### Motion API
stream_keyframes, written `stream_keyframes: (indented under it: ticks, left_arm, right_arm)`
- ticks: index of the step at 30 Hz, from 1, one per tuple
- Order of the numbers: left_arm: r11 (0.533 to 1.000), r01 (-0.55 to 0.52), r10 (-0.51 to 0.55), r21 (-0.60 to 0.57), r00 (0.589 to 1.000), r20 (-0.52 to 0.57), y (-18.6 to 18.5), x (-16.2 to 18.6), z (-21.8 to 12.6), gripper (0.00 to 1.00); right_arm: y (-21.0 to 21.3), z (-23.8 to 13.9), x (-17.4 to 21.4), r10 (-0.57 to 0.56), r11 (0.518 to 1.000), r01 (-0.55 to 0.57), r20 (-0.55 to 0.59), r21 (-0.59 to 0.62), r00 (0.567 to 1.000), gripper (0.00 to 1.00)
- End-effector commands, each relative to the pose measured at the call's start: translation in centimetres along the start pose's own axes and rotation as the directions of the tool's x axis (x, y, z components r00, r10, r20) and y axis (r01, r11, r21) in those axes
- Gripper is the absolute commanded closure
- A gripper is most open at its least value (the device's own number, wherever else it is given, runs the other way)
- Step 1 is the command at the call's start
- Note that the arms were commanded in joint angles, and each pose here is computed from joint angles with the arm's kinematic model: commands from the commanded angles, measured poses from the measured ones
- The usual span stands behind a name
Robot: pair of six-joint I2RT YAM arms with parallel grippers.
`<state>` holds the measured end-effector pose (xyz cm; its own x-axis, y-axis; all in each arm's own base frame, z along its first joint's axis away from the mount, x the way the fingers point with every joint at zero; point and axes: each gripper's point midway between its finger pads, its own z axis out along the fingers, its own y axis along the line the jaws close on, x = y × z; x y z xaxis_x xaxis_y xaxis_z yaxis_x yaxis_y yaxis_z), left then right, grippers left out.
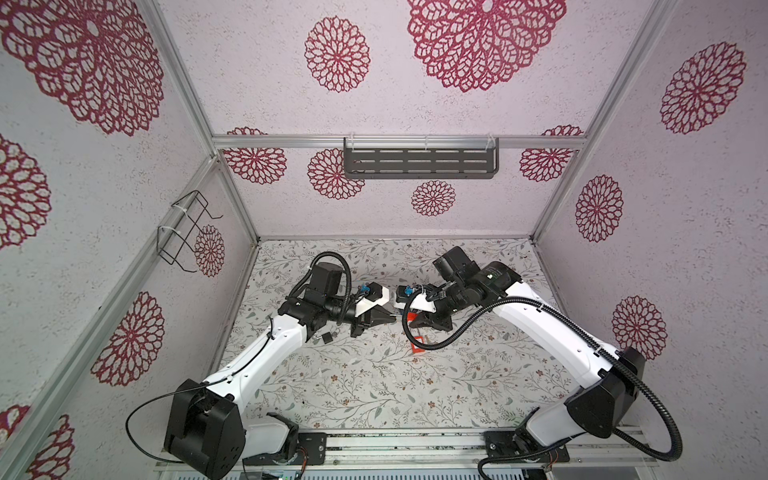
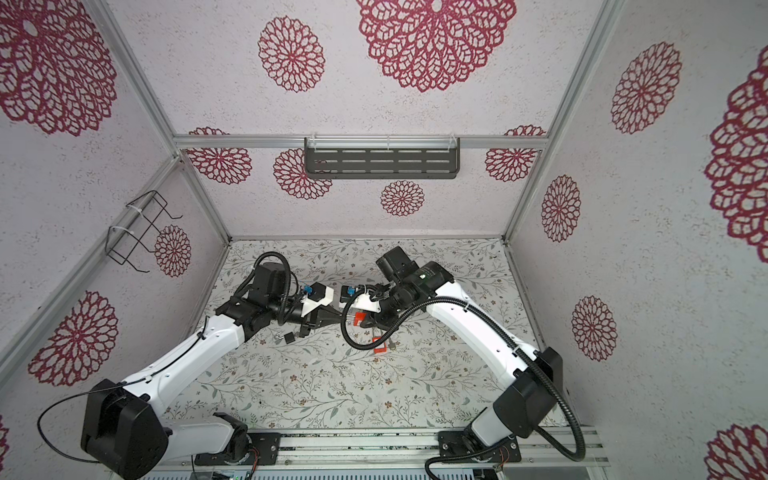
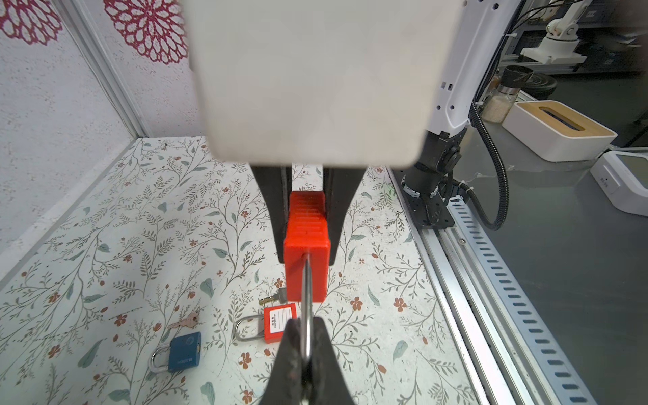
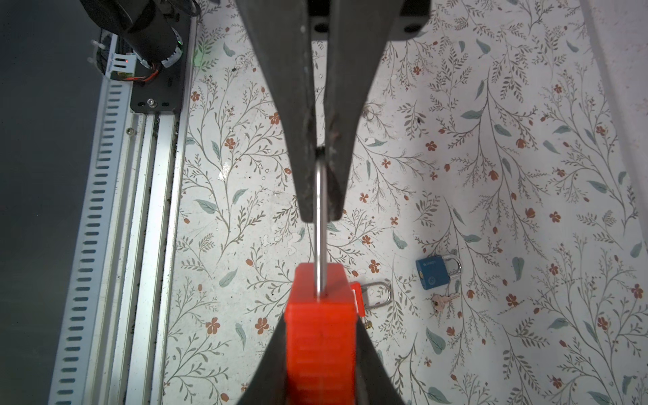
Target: Lock with the key
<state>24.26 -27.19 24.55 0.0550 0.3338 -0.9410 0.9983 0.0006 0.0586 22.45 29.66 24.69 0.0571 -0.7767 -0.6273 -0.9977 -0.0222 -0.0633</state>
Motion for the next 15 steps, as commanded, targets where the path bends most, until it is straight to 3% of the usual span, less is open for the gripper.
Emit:
stream_keyframes:
  ticks: [1,15]
  left_arm:
    - [0.998,-0.057,0.057,0.021,0.998,0.009,-0.6,-0.7,0.4,1.00]
    - [0.998,-0.024,0.021,0.053,0.998,0.053,-0.6,-0.2,1.5,1.00]
  right_arm:
    - [0.1,-1.1,-2.9,-0.048,0.999,0.050,0.107,-0.017,0.993,0.87]
    - [-1.5,-0.6,-4.4,-0.068,0.998,0.069,0.131,-0.001,0.989,0.89]
